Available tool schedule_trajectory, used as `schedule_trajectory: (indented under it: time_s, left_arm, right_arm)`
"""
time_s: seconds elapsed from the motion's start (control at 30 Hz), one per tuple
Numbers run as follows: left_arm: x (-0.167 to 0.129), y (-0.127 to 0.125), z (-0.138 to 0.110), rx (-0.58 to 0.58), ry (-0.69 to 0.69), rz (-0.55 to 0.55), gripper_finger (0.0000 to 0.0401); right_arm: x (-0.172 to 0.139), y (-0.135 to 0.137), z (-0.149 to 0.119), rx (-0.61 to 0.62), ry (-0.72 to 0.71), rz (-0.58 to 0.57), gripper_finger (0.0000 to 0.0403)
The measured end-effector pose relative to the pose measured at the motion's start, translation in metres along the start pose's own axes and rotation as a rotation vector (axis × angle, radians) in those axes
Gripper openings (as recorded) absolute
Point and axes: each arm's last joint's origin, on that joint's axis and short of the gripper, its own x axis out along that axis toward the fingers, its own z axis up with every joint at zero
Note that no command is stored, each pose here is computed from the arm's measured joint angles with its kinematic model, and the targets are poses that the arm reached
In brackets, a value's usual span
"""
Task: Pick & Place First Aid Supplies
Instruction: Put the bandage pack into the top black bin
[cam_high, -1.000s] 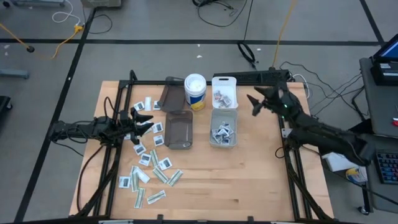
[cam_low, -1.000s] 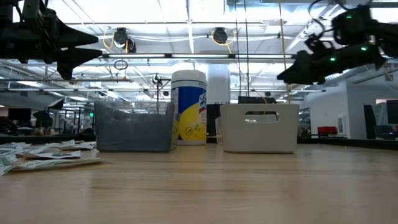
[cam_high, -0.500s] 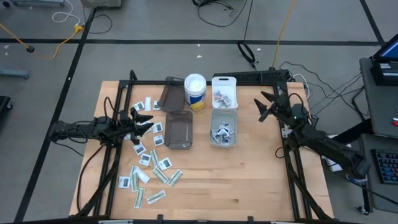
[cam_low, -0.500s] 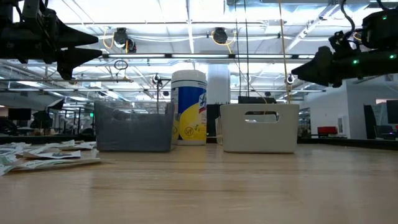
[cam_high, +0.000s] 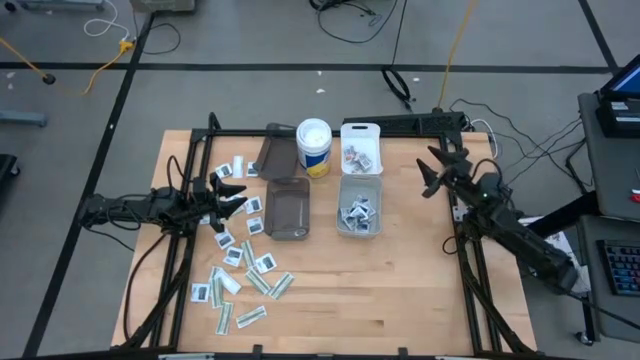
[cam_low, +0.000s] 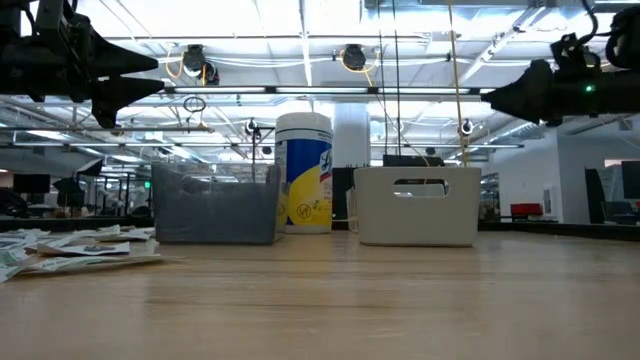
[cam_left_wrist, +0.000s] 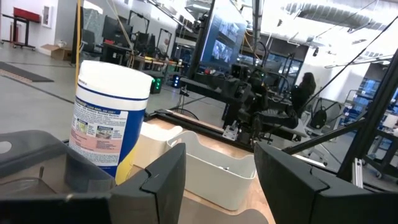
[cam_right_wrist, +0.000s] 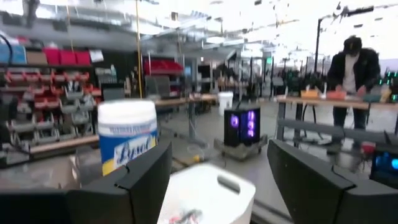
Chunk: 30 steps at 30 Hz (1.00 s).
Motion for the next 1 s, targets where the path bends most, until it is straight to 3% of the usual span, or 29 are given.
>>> schedule_trajectory:
  time_s: [0.2,1.0]
  left_arm:
    - [0.0000,0.0000,0.0000,0.000,0.000,0.000,0.0196]
    - [0.0000,0.0000,0.0001,0.000,0.000,0.000,0.0196]
  right_arm:
    - [-0.0012,0.0001,0.0065,-0.002,-0.068,0.001,0.0263]
    - [-0.0005,0.0001,0.0047,-0.001,-0.052,0.001,0.0263]
